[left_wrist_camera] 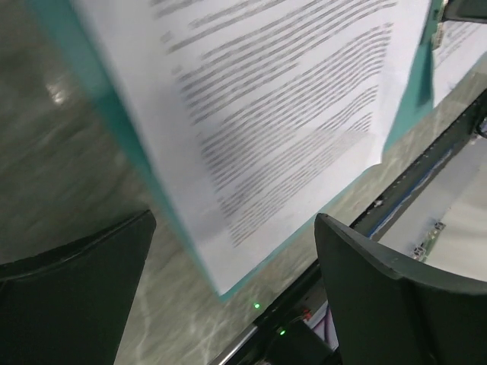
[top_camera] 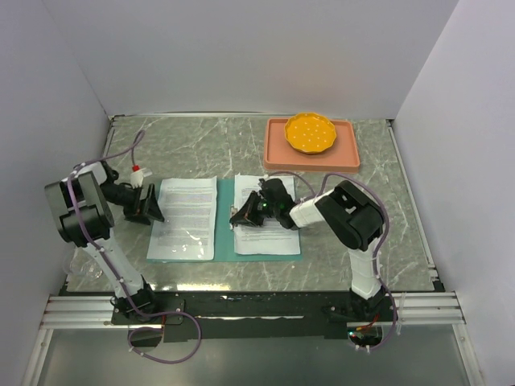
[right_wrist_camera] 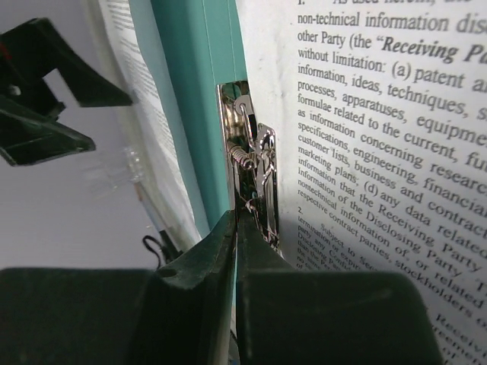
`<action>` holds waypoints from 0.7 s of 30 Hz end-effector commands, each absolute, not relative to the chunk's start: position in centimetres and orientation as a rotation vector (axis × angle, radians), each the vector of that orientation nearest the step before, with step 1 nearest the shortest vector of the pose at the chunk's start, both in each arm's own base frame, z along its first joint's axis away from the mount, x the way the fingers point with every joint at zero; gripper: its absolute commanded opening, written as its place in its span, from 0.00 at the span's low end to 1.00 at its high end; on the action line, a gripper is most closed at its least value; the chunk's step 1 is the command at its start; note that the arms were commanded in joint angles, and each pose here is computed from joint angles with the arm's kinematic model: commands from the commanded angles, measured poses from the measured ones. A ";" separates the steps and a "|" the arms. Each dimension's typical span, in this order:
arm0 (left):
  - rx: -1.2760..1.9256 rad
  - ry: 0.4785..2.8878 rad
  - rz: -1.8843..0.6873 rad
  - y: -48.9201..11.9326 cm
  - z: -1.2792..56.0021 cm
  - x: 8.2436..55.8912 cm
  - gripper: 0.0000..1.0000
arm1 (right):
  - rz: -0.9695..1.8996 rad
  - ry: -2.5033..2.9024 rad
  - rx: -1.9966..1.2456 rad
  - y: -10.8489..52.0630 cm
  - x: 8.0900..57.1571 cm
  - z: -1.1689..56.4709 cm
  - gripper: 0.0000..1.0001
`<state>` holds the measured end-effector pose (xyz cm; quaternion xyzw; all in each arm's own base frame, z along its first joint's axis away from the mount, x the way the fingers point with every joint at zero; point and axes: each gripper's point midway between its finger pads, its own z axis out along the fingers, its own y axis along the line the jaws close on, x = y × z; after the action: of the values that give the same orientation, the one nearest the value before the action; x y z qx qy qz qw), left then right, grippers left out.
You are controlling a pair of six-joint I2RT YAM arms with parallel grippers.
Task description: Put the files into the folder
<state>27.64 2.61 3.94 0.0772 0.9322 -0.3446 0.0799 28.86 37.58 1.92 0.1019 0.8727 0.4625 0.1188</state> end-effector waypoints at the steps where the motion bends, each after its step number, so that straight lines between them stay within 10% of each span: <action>1: 0.292 2.734 -1.012 1.4 3.0 29.6 0.96 | 1.122 2.786 0.492 33.4 25.4 -6.0 0.04; 21: 0.256 2.700 -0.702 6.8 5.2 34.1 0.96 | 1.158 2.786 0.531 33.2 25.3 -6.4 0.03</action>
<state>29.77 2.14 4.10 0.0664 0.9390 -0.3252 0.0898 28.81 37.47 1.90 0.1131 0.8533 0.4985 0.1032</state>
